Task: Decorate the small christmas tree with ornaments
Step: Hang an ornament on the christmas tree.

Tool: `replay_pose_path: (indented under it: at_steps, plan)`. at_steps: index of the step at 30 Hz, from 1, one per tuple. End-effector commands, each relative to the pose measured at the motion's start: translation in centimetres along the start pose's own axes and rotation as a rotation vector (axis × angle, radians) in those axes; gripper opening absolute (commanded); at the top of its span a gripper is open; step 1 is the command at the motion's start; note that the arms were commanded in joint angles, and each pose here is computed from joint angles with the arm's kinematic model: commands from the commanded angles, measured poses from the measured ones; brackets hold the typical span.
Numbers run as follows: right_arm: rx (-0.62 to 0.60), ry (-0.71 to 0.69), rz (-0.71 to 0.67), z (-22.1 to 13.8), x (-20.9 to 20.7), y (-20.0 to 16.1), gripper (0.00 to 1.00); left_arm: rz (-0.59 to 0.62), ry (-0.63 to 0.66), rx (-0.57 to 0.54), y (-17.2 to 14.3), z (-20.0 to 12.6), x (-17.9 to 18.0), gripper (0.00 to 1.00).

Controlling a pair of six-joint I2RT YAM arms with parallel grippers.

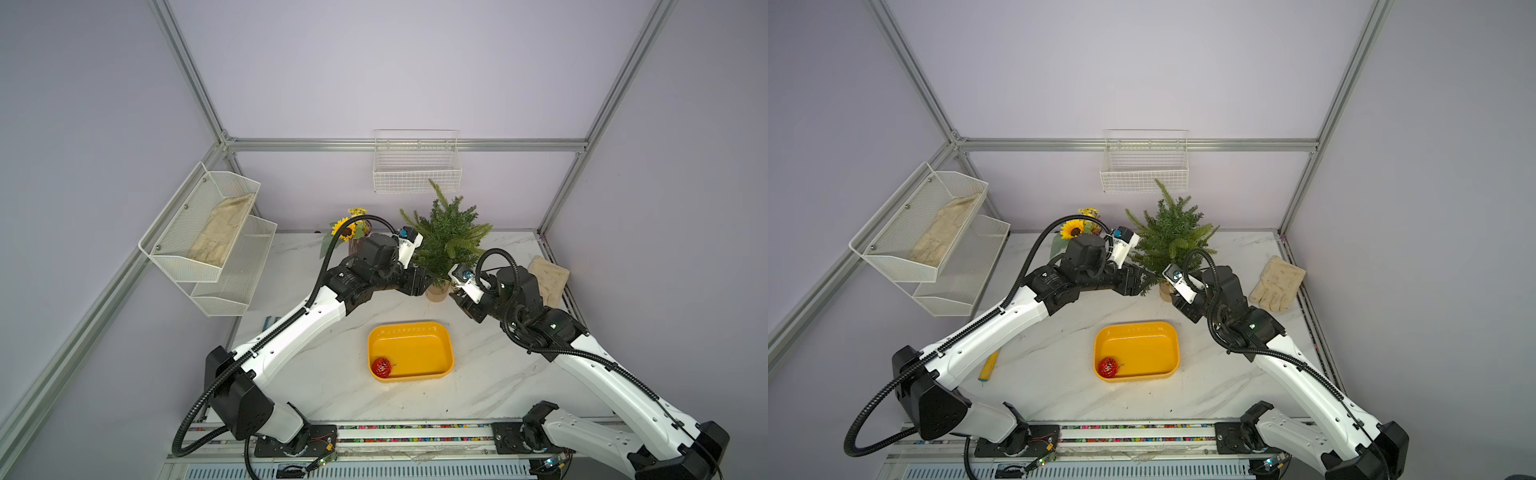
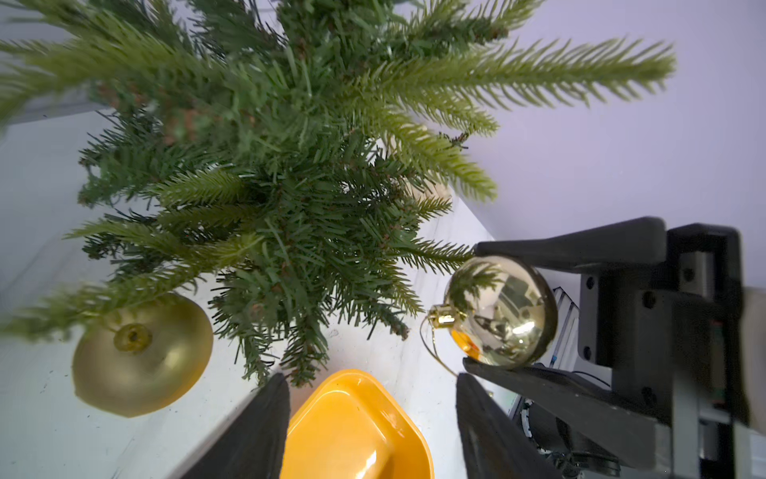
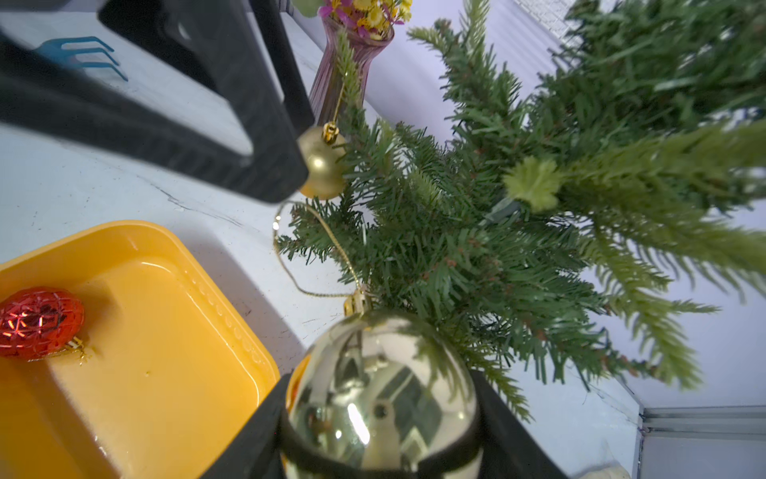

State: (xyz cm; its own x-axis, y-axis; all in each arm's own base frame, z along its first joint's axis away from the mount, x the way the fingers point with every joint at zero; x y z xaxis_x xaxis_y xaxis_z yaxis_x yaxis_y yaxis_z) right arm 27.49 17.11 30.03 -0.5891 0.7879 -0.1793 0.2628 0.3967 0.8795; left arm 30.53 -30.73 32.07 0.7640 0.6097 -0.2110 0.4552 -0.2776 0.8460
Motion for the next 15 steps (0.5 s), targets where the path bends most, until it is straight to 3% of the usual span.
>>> replay_pose_path:
  at_steps: [1,15]
  plan:
    - [-0.081,-0.034,-0.017,-0.8,-0.6,2.4,0.09,0.075,-0.006,-0.099,4.4,-1.6,-1.7,0.67]
    - [-0.01,-0.063,-0.05,1.1,-0.9,0.9,0.08,0.113,0.1,-0.127,6.2,-1.7,-1.1,0.71]
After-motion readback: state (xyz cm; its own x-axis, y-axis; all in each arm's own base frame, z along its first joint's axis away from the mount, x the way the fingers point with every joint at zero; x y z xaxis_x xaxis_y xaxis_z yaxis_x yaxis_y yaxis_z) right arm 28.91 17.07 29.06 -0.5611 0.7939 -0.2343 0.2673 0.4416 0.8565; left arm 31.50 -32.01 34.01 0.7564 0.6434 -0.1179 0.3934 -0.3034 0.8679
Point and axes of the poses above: each gripper's point midway between its finger pads, its own z axis out along the fingers, its own x axis along the line the jaws close on, y = z × x, the point moved 3 cm from there along -z, back along the fingers, and after that the axes turned 14 degrees about z, right-handed, at the moved point
